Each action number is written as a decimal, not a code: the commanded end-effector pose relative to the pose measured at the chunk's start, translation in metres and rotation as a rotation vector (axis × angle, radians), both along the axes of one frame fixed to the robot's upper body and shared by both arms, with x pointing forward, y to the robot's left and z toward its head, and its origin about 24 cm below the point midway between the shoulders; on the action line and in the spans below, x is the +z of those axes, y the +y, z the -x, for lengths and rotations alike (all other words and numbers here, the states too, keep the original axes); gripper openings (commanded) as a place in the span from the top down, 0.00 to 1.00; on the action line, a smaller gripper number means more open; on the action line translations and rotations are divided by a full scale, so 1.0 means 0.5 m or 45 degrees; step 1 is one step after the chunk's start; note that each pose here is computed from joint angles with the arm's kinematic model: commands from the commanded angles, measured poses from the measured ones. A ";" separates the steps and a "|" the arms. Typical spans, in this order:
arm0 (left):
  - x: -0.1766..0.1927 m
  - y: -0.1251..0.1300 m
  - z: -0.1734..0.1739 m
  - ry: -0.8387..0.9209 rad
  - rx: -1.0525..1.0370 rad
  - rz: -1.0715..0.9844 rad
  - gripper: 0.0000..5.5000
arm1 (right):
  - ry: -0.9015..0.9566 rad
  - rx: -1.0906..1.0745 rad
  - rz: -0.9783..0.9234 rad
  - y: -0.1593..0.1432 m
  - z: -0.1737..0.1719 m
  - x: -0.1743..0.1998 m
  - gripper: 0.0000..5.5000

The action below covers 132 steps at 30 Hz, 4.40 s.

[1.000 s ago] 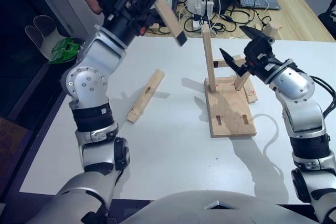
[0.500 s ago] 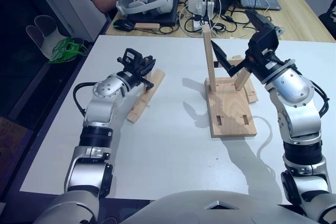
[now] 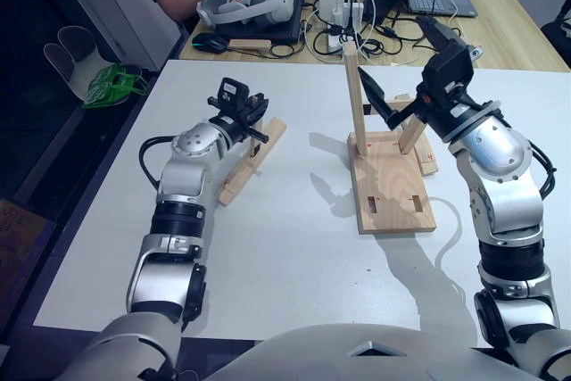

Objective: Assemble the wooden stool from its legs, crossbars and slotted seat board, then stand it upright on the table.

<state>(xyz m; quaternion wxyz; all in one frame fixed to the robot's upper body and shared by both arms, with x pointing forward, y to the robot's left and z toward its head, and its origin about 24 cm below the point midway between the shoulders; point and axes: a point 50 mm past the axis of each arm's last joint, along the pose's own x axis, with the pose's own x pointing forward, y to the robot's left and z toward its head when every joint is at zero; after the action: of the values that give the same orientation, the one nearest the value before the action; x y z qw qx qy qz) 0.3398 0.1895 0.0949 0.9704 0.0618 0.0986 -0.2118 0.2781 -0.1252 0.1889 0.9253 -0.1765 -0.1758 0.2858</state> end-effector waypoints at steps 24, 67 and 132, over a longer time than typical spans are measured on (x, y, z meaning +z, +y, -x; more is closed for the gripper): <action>-0.072 -0.114 -0.045 -0.241 0.193 0.262 0.92 | -0.049 0.036 0.020 0.004 -0.023 0.034 0.02; -0.077 -0.106 -0.034 -0.529 0.343 0.059 0.93 | 0.007 0.101 0.061 0.011 -0.019 0.023 0.02; 0.114 -0.135 -0.165 -0.016 0.232 0.076 0.50 | -0.139 -0.102 -0.017 -0.008 -0.041 0.022 0.02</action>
<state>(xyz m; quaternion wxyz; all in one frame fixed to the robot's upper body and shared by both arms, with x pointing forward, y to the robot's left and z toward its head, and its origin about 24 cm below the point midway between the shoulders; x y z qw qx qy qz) 0.4301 0.1166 0.1999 0.9907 0.0060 0.0303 -0.1325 0.2990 -0.1295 0.2023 0.9260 -0.1930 -0.2290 0.2298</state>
